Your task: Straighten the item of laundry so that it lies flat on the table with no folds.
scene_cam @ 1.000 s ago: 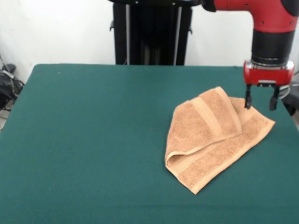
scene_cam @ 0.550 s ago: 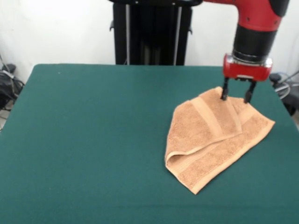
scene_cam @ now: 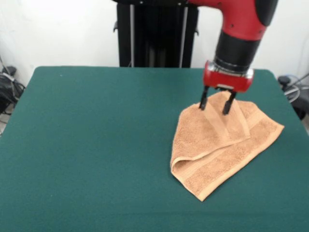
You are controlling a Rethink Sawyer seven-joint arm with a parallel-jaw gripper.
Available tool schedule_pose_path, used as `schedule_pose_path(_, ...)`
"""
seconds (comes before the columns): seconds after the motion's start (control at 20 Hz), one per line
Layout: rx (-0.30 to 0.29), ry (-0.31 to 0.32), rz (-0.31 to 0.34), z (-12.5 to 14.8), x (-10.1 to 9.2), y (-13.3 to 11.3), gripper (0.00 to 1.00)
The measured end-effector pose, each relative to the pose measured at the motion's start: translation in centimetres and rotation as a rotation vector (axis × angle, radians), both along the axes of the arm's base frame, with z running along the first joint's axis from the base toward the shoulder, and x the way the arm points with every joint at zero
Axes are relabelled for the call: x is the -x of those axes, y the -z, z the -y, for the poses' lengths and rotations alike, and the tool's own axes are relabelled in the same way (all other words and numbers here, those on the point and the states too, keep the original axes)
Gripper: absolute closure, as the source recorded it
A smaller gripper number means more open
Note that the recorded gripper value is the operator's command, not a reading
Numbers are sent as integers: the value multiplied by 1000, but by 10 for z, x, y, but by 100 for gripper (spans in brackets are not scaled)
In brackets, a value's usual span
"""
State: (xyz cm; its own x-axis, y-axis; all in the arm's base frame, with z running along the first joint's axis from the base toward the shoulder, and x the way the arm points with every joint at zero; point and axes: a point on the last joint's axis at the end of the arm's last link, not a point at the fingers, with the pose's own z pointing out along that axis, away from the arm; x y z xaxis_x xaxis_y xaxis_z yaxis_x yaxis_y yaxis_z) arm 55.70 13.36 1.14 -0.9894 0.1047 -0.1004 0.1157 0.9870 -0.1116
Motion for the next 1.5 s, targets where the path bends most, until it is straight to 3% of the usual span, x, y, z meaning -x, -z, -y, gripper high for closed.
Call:
schedule_pose_path(0.55,58,-25,71,50,0,50,0)
schedule_pose_path(0.75,57,-28,74,59,1,54,0)
schedule_pose_path(1.2,26,-11,117,72,-18,28,0)
schedule_pose_path(1.5,-29,24,151,80,-38,-4,0)
